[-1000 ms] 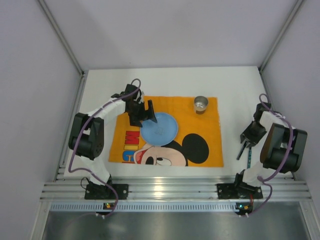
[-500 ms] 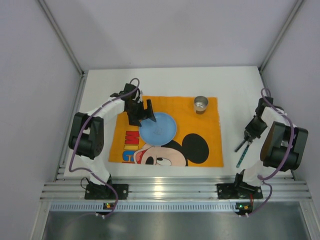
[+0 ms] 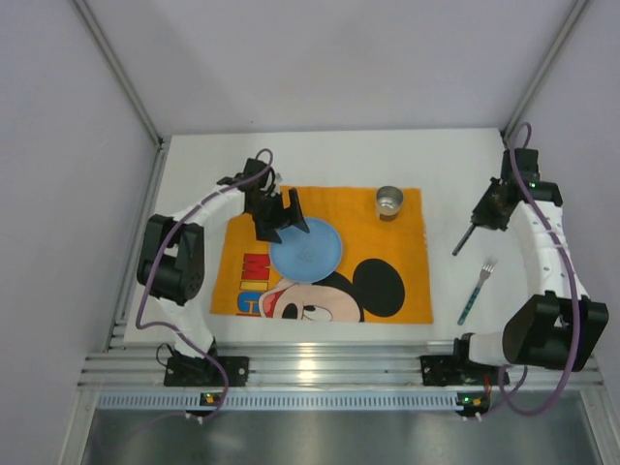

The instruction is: Set the dinner table for one person

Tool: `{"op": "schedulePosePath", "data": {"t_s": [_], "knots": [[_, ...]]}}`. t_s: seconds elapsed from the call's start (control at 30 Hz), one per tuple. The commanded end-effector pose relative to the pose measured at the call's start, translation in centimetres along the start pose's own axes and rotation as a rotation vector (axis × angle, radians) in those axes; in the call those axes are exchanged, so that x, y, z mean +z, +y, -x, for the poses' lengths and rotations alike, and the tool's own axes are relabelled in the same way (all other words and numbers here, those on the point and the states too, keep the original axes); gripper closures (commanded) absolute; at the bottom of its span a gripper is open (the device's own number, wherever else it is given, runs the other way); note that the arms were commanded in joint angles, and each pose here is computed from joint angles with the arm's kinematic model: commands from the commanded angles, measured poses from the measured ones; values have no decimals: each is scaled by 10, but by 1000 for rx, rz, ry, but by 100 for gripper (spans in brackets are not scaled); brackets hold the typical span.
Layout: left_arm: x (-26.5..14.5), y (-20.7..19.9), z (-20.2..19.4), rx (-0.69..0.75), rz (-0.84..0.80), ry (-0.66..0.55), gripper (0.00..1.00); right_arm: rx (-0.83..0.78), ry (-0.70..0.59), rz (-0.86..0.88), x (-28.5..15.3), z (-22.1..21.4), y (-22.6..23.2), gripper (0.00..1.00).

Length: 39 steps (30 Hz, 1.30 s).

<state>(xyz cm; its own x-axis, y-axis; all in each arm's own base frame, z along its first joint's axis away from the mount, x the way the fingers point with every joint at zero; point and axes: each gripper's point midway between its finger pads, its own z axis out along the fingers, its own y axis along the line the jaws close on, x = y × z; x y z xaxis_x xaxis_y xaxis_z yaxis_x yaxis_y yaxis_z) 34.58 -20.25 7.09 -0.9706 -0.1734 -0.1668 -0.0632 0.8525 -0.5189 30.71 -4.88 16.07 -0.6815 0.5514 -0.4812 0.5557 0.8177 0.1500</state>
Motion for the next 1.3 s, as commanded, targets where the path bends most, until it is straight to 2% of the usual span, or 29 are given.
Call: {"op": "schedulePosePath", "data": {"t_s": [0.0,0.07,0.2,0.27,0.33,0.37,0.43,0.47,0.5,0.67,0.93,1.07,1.27], "knots": [[-15,-38,11,47,-89,-41,2,-18,-57,120,-42,7,27,100],[-21,-54,13,73,-110,-63,2,-26,-82,226,-56,8,45,100],[-43,-101,14,152,-228,-124,2,-36,-43,602,-90,-7,105,100],[-56,-143,6,231,-396,-128,2,-5,-32,766,-106,-12,132,100],[-76,-178,-5,276,-544,-134,2,33,61,952,-134,-27,158,100],[-98,-212,-13,366,-697,-166,2,30,42,1035,-142,-24,169,100],[-112,-232,-23,339,-809,-156,2,48,96,1158,-169,-32,183,100],[-122,-245,-32,368,-877,-146,2,41,74,1200,-178,-27,187,100],[-134,-257,-32,400,-938,-173,2,15,107,1239,-189,-38,194,100],[-149,-290,-63,488,-1009,-130,2,2,136,1311,-212,-43,203,100],[-146,-305,-96,528,-1008,-106,7,-4,160,1338,-220,-56,203,100],[-146,-314,-105,549,-1012,-99,11,-5,171,1337,-218,-61,200,100],[-134,-323,-112,579,-955,-95,25,-1,188,1330,-214,-68,196,100]]}}
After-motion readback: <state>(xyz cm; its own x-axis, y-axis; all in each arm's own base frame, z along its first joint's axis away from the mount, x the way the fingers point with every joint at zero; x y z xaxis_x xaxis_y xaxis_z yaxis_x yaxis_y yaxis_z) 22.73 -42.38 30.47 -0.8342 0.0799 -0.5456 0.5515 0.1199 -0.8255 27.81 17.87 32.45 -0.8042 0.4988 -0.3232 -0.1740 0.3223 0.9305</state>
